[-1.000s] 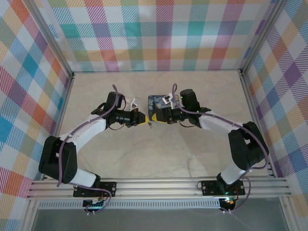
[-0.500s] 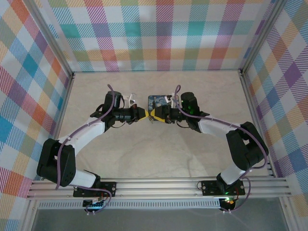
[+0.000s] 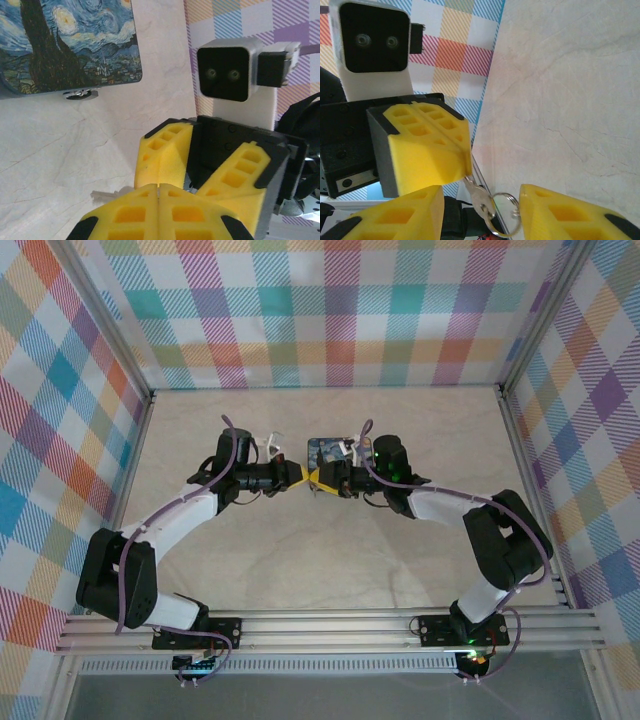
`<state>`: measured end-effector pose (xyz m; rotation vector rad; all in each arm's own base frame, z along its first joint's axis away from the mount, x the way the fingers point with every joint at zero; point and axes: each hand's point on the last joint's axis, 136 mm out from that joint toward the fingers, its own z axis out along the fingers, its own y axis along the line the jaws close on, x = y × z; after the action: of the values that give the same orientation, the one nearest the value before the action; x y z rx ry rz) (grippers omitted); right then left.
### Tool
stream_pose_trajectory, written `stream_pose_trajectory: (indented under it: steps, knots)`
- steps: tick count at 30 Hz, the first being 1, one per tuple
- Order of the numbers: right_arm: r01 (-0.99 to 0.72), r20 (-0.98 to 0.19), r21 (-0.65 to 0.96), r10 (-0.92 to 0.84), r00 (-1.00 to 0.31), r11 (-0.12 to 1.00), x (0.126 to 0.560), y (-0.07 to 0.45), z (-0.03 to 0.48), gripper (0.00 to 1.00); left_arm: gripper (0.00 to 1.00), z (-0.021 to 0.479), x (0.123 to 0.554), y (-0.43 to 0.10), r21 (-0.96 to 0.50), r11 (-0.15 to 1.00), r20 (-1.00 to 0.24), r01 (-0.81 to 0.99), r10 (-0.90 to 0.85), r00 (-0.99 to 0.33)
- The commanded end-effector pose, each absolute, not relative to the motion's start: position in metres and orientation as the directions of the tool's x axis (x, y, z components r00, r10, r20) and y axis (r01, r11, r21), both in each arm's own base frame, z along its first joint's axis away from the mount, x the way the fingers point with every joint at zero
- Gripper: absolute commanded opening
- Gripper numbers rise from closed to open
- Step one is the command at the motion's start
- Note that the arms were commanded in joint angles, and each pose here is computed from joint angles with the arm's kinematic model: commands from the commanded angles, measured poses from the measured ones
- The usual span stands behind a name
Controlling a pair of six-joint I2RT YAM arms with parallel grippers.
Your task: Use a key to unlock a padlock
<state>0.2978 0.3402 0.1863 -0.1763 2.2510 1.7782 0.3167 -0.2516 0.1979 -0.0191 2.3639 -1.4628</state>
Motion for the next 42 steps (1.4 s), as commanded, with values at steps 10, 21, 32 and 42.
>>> stream_pose_trajectory:
  steps: [10,21,32,42]
  knots:
    - [-0.283,-0.297,0.945,0.064,-0.953,0.161,0.294,0.347,0.196,0.32,0.0,0.215,0.314,-0.256,-0.882,0.417,-0.325,0.219,-0.201,-0.924]
    - [-0.302,-0.309,0.947,0.06,-0.949,0.105,0.289,0.348,0.202,0.09,0.0,0.214,0.314,-0.255,-0.882,0.418,-0.324,0.218,-0.199,-0.925]
    - [-0.297,-0.305,0.95,0.075,-0.949,0.098,0.284,0.343,0.196,0.0,0.21,0.203,0.318,-0.25,-0.877,0.45,-0.297,0.168,-0.232,-0.926]
    - [-0.282,-0.308,0.925,0.064,-0.949,0.255,0.273,0.312,0.166,0.0,0.64,0.189,0.328,-0.231,-0.814,0.574,-0.309,0.086,-0.303,-0.902]
